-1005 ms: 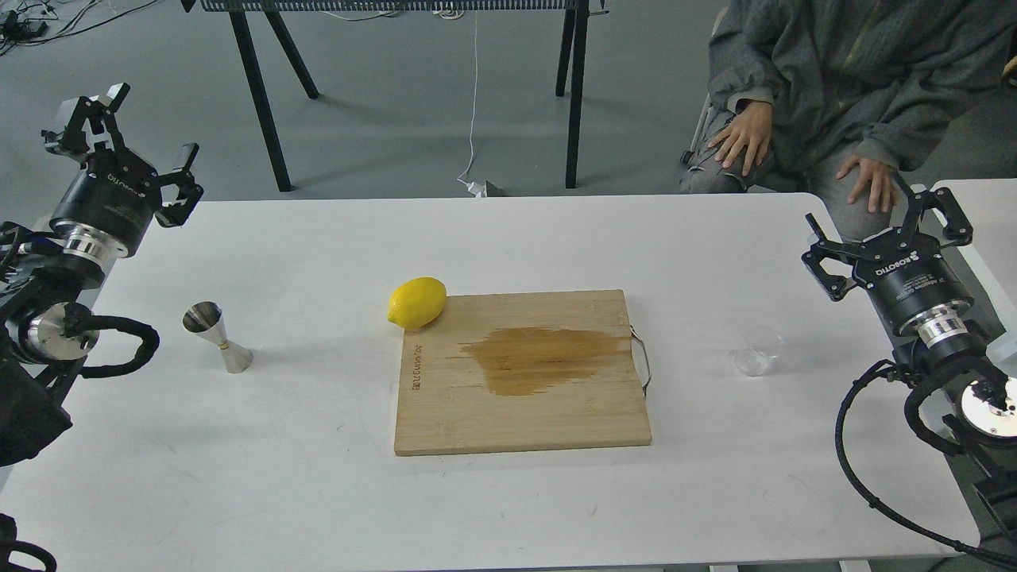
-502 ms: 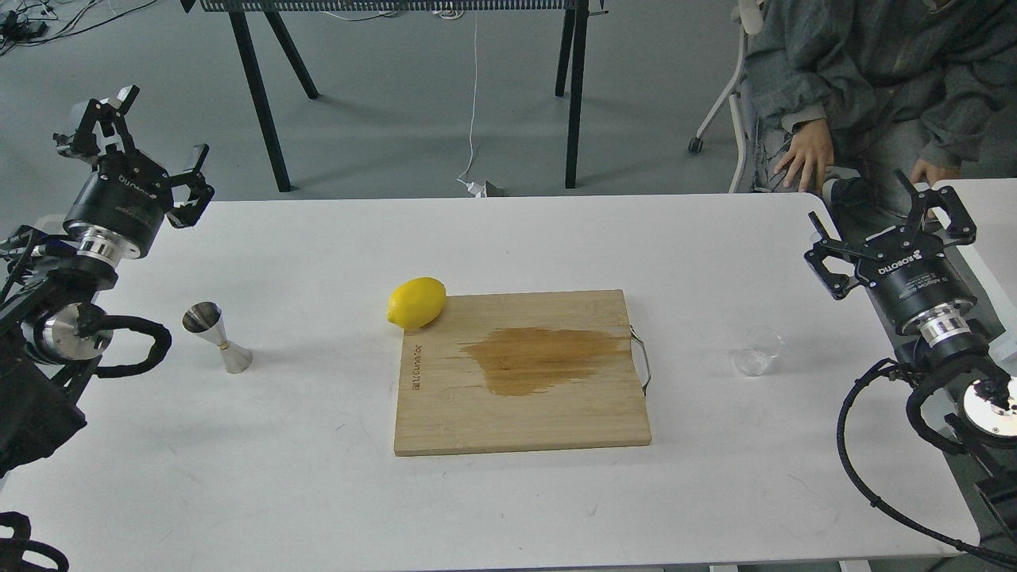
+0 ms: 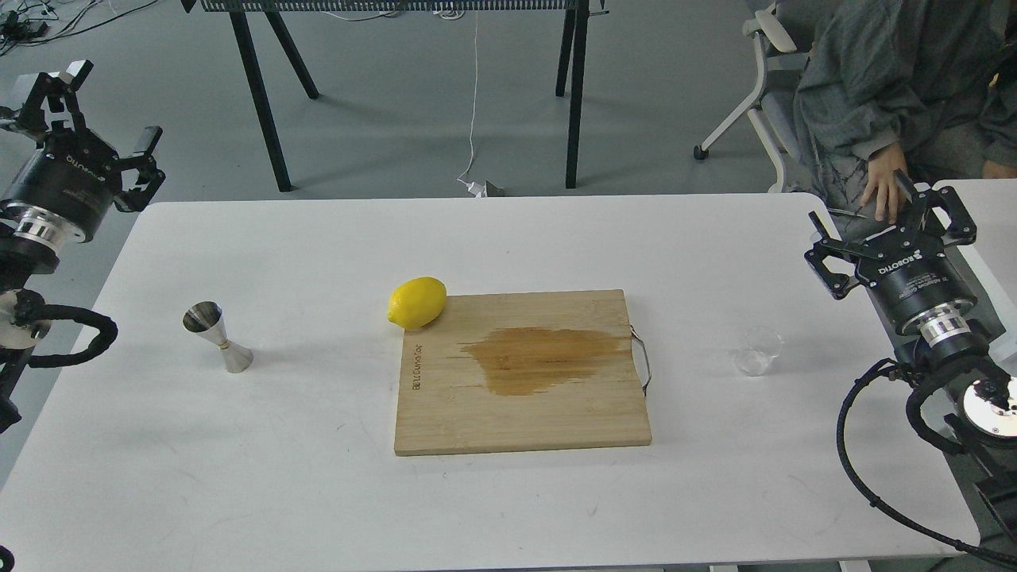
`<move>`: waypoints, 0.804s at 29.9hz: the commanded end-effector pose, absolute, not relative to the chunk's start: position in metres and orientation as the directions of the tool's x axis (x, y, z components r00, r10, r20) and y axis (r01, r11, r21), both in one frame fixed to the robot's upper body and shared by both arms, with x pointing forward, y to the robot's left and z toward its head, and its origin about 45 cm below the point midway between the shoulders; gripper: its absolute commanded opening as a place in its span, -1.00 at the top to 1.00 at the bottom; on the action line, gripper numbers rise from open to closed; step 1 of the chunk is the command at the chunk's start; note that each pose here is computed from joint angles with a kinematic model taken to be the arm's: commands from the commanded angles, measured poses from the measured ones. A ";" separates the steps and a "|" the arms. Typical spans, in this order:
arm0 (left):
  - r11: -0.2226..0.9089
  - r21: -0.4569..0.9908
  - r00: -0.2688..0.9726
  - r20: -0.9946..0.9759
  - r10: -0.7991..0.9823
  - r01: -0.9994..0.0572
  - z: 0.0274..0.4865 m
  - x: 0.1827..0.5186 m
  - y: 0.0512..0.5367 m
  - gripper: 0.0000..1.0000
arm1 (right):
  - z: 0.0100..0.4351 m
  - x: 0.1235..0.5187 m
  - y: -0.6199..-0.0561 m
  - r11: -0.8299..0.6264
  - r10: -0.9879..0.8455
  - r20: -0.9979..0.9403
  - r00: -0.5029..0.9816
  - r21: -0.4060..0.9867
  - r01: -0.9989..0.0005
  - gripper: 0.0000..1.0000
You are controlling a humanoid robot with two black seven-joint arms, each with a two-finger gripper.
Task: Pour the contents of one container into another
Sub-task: 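Lower the left gripper toward the metal jigger near the table edge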
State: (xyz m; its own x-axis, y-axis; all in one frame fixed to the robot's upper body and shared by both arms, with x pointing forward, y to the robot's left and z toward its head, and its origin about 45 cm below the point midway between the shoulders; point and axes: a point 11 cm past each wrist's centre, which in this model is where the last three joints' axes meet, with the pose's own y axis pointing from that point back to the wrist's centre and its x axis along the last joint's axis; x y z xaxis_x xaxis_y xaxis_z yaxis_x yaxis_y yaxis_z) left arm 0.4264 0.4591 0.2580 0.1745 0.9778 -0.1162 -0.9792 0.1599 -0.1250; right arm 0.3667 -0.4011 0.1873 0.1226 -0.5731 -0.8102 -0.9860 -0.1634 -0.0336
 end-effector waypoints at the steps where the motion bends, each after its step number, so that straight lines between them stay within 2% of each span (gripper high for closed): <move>1: 0.224 -0.058 0.219 0.077 0.973 -0.973 0.268 0.425 0.466 -1.00 | 0.187 0.367 -0.402 -0.162 -0.574 -0.810 0.121 -0.032 -0.986 -0.98; 5: 0.309 0.000 0.298 0.254 0.920 -0.951 0.285 0.422 0.463 -1.00 | 0.187 0.367 -0.402 -0.162 -0.574 -0.810 0.121 -0.032 -0.986 -0.98; 8: 0.417 0.060 0.406 0.390 0.826 -0.907 0.294 0.416 0.442 -1.00 | 0.187 0.367 -0.402 -0.162 -0.574 -0.810 0.121 -0.032 -0.986 -0.98; 13: 0.535 0.217 0.556 0.546 0.627 -0.817 0.276 0.398 0.411 -0.99 | 0.187 0.367 -0.402 -0.162 -0.574 -0.810 0.121 -0.032 -0.986 -0.98; 17: 0.472 0.199 0.465 0.688 0.556 -0.859 0.267 0.396 0.409 -0.99 | 0.187 0.367 -0.402 -0.162 -0.575 -0.809 0.121 -0.032 -0.986 -0.98; 21: 0.400 0.171 0.342 0.846 0.409 -0.900 0.258 0.395 0.415 -0.99 | 0.187 0.366 -0.402 -0.162 -0.575 -0.809 0.119 -0.031 -0.986 -0.98; 24: 0.385 0.151 0.291 0.895 0.339 -0.911 0.252 0.393 0.415 -0.99 | 0.187 0.366 -0.402 -0.162 -0.576 -0.809 0.120 -0.030 -0.986 -0.98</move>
